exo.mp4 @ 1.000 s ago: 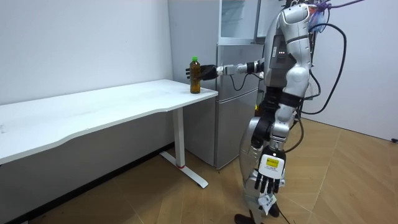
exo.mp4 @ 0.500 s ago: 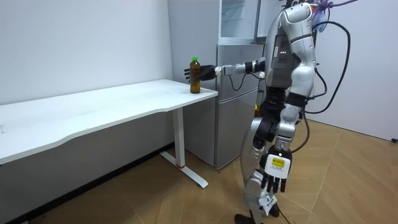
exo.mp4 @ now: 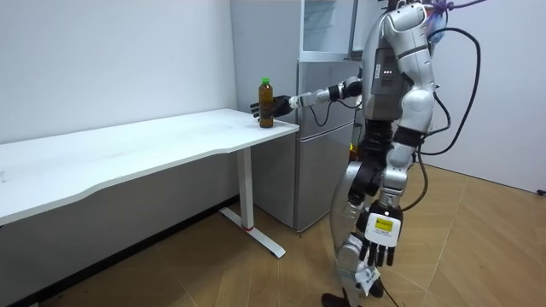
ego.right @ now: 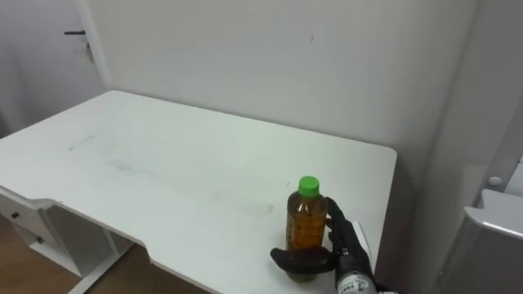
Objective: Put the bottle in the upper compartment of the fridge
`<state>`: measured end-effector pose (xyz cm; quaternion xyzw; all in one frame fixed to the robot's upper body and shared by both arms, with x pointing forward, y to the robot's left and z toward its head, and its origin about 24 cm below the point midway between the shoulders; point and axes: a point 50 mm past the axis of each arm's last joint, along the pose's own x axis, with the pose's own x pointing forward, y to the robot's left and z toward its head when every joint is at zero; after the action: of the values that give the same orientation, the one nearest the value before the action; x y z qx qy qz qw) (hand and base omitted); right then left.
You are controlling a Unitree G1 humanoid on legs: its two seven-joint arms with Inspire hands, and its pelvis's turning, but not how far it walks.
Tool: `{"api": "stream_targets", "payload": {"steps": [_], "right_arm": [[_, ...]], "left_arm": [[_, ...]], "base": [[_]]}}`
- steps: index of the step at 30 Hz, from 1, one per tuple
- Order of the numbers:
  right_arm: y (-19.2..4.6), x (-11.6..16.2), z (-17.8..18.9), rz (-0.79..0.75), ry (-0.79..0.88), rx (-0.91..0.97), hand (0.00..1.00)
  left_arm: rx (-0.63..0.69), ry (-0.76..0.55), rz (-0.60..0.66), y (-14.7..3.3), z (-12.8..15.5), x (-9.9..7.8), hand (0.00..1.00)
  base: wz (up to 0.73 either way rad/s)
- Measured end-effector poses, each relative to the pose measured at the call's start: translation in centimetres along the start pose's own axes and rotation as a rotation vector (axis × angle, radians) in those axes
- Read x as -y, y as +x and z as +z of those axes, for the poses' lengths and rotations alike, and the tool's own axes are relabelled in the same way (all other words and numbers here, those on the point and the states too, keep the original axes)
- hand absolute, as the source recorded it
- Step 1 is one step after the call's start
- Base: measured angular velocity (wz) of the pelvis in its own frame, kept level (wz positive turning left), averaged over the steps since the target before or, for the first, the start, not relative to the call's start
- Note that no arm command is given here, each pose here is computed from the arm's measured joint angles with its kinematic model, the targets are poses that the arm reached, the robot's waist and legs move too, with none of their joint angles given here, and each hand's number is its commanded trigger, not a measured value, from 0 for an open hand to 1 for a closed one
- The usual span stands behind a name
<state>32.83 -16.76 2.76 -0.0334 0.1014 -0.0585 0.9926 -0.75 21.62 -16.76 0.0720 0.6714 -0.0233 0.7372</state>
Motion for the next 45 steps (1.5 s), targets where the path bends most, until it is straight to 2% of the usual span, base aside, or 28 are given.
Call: {"api": "stream_targets", "payload": {"steps": [16, 21, 45], "right_arm": [[1.1, 2.0, 1.5, -0.073, 0.027, 0.053, 0.00], [1.2, 2.0, 1.9, -0.076, 0.034, 0.067, 0.00], [1.6, 2.0, 2.9, -0.049, 0.068, 0.090, 0.00]], "left_arm": [[0.052, -0.075, -0.008, 0.0, 0.6, -0.1, 0.00], [0.052, -0.135, -0.016, 0.0, 0.5, -0.1, 0.00], [0.067, -0.104, -0.019, 0.0, 1.0, -0.2, 0.00]], "base": [[0.02], [0.00], [-0.02]]}}
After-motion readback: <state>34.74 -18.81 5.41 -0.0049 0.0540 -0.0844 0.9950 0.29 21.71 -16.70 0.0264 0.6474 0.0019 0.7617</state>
